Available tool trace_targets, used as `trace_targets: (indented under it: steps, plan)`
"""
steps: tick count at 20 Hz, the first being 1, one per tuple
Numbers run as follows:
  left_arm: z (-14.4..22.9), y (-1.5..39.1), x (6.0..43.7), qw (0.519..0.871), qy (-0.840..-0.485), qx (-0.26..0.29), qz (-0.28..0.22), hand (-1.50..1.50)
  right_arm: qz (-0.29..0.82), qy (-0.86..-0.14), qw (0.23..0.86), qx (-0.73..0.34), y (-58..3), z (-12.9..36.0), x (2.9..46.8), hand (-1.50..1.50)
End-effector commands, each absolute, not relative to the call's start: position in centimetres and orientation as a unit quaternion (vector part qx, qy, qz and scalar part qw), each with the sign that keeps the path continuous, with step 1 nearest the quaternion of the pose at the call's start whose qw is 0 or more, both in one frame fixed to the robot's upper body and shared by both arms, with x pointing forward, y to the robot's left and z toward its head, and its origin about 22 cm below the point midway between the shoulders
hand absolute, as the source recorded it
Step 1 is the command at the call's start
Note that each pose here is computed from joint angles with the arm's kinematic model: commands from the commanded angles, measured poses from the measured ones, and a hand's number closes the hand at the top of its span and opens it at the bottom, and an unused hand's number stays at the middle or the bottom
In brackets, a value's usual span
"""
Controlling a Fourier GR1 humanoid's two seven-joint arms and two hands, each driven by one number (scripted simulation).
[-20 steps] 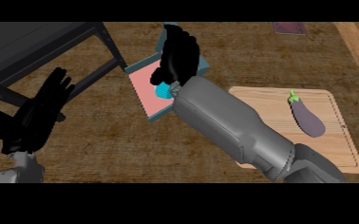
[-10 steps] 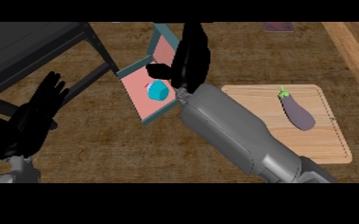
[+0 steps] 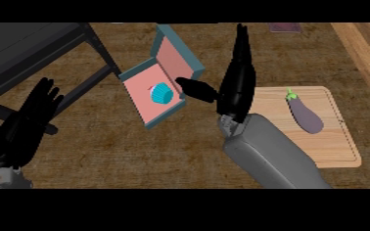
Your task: Pick the cupcake from the cutting board and place it in the cardboard box
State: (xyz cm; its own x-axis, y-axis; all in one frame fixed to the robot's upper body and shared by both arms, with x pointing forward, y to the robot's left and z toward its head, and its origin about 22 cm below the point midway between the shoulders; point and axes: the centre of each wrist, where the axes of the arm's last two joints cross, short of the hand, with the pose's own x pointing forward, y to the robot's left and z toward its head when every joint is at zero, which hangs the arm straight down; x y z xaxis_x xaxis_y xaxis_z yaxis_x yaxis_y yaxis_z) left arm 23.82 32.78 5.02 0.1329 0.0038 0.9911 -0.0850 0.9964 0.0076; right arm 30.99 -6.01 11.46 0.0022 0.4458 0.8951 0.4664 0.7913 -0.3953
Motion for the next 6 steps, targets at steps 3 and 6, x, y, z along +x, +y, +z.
trace_targets:
  steps: [3,6]
  plan:
    - [5.6,32.2,22.6,0.748,-0.662,0.020,0.027,0.00,-0.013,-0.711,0.627,-0.319,-10.2,11.5,26.6,-1.50]
    - [4.6,32.6,24.0,0.750,-0.660,0.028,0.029,0.00,0.005,-0.705,0.633,-0.321,-11.2,10.8,25.9,-1.50]
